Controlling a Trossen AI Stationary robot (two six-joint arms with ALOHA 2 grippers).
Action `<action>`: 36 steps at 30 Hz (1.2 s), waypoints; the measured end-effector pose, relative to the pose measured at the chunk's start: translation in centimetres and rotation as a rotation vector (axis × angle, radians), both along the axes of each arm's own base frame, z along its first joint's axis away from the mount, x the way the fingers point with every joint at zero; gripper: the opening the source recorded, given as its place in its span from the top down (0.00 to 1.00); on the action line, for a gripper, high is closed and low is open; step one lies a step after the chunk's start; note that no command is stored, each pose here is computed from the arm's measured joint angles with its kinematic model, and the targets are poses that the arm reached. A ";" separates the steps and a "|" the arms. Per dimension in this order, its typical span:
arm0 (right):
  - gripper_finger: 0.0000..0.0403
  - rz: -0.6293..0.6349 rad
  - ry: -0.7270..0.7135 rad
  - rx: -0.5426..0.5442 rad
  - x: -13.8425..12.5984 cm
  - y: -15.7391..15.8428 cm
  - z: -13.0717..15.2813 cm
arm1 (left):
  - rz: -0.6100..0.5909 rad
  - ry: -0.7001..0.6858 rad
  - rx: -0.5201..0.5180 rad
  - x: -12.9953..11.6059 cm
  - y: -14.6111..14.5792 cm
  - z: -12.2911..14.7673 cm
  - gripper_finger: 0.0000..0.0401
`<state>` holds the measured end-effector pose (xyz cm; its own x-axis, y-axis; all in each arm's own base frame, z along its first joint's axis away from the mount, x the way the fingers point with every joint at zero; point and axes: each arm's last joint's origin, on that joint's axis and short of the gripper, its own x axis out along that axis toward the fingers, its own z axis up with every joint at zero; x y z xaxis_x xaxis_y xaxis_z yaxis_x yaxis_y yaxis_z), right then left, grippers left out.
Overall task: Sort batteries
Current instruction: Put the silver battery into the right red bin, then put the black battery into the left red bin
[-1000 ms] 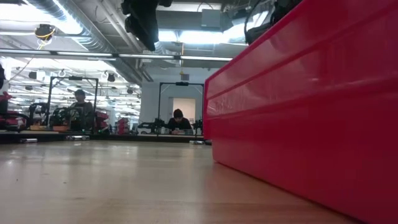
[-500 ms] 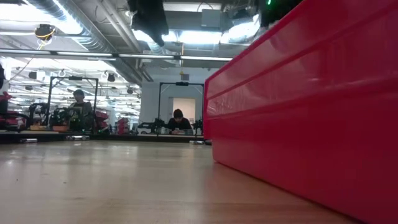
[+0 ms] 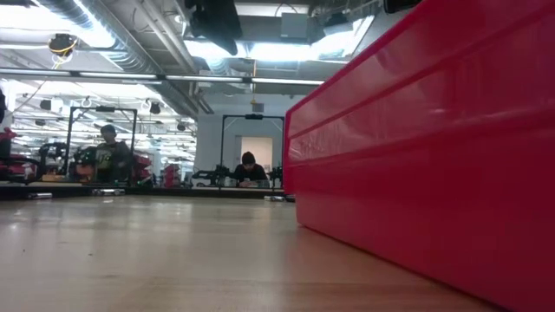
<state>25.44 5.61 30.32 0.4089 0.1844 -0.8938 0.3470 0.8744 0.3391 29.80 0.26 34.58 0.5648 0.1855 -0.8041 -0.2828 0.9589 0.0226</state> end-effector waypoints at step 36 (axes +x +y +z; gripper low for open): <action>0.68 -0.091 -0.214 -0.071 1.7 -4.1 -1.3 | 0.048 -0.045 -0.078 1.0 2.0 -0.4 0.41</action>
<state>27.12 1.54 29.04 0.6022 0.0785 -0.7945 0.3520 0.8671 0.3524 30.80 2.23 34.22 0.5927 0.1513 -0.7911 -0.3274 0.9427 -0.0650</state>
